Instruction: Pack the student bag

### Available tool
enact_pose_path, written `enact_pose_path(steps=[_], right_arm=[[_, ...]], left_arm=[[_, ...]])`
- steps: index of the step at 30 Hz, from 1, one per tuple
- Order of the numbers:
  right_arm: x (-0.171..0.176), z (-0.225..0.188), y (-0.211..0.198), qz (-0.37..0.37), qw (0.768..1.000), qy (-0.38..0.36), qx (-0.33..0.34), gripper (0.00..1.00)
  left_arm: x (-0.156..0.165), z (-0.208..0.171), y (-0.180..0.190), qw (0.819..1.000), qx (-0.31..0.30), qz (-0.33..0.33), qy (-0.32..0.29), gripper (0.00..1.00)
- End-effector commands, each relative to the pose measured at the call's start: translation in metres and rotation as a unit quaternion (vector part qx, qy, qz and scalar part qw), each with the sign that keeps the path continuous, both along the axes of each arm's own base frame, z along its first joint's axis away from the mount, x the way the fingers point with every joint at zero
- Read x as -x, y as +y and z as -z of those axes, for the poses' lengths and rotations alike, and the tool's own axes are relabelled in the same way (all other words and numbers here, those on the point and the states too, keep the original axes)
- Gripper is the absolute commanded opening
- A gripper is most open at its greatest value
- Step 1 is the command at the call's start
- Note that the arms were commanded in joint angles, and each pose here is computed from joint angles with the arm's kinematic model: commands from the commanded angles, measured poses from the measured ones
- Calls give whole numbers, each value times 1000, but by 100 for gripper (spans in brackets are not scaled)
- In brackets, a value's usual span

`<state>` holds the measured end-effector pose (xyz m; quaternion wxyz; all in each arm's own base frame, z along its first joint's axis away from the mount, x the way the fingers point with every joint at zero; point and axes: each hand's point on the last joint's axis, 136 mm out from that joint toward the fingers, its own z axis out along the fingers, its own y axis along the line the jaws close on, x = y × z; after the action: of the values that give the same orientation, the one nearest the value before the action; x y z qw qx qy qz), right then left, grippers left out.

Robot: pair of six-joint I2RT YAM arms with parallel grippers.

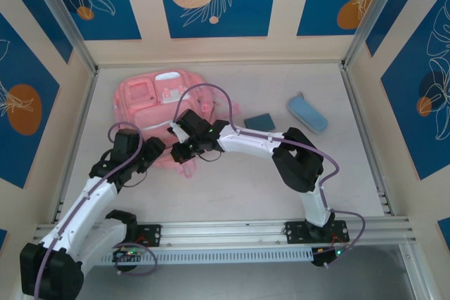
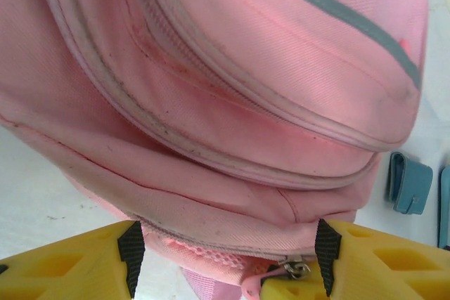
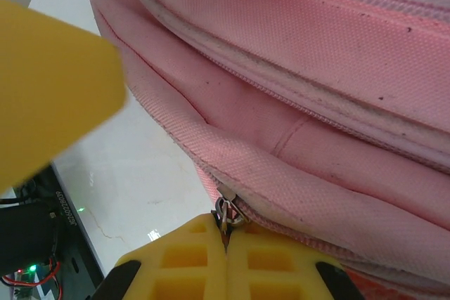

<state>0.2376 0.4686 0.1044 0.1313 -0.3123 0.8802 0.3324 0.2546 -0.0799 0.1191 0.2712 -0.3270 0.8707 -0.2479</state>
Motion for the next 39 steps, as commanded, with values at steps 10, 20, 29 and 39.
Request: enact_pose_path(steps=[10,20,29,39], right_arm=[[18,-20,6,-16,1000,-13,-12,0],[-13,6,-73,100,980,-80,151,0],[-59,22,-150,221,937,-91,254,0],[-27,7,-74,81,988,-48,124,0]], left_arm=[[-9,27,0,999,11,-17,26,53],[-11,44,13,998,-50,-3,45,8],[-9,40,19,997,-71,7,39,3],[6,26,36,993,-112,-1,45,18]])
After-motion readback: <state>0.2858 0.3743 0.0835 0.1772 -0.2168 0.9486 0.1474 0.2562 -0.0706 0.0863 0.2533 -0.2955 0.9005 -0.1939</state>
